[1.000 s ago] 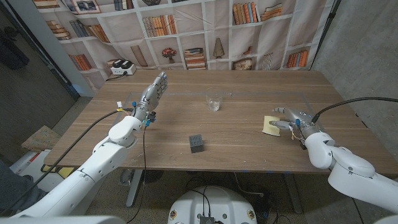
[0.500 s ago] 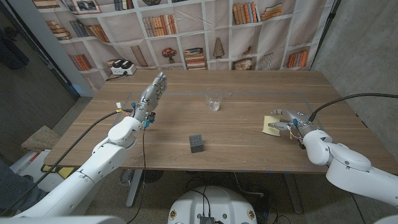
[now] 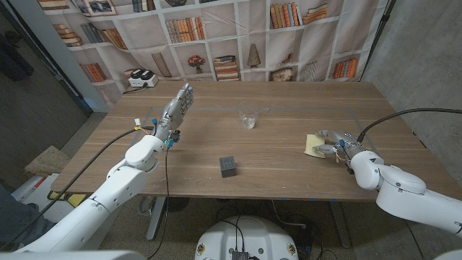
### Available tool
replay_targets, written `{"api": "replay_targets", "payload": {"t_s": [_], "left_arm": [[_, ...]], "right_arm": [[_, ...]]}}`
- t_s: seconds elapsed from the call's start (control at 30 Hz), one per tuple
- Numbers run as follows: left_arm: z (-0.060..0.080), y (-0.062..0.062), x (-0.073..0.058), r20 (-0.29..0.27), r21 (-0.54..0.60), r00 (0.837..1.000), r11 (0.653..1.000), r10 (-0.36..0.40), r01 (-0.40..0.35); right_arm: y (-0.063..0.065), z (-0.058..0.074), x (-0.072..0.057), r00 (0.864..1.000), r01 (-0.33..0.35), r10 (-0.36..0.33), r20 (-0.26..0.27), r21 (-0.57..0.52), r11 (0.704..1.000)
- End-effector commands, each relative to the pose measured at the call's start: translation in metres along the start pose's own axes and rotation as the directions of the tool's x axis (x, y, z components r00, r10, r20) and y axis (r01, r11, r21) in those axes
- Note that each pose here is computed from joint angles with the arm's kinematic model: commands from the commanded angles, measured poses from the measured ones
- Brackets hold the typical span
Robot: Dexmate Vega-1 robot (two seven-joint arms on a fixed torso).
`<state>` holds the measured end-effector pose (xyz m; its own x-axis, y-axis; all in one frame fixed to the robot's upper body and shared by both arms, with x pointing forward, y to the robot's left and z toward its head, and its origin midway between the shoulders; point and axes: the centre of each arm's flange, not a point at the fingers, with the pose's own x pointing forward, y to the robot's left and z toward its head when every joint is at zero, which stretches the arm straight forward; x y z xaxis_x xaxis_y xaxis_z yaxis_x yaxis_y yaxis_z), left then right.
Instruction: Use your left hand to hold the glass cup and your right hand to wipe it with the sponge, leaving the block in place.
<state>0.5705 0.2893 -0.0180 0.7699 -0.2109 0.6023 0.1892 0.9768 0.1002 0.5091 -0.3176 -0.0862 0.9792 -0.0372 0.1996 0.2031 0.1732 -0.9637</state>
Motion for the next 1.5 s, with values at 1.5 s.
{"api": "replay_targets", "payload": {"t_s": [1.5], "left_arm": [[-0.006,0.006,0.004,-0.002,-0.017,1.0,1.0,0.007,-0.007]], "right_arm": [[0.019,0.008,0.012,0.989,0.144,-0.145,-0.03,-0.018,0.989]]}}
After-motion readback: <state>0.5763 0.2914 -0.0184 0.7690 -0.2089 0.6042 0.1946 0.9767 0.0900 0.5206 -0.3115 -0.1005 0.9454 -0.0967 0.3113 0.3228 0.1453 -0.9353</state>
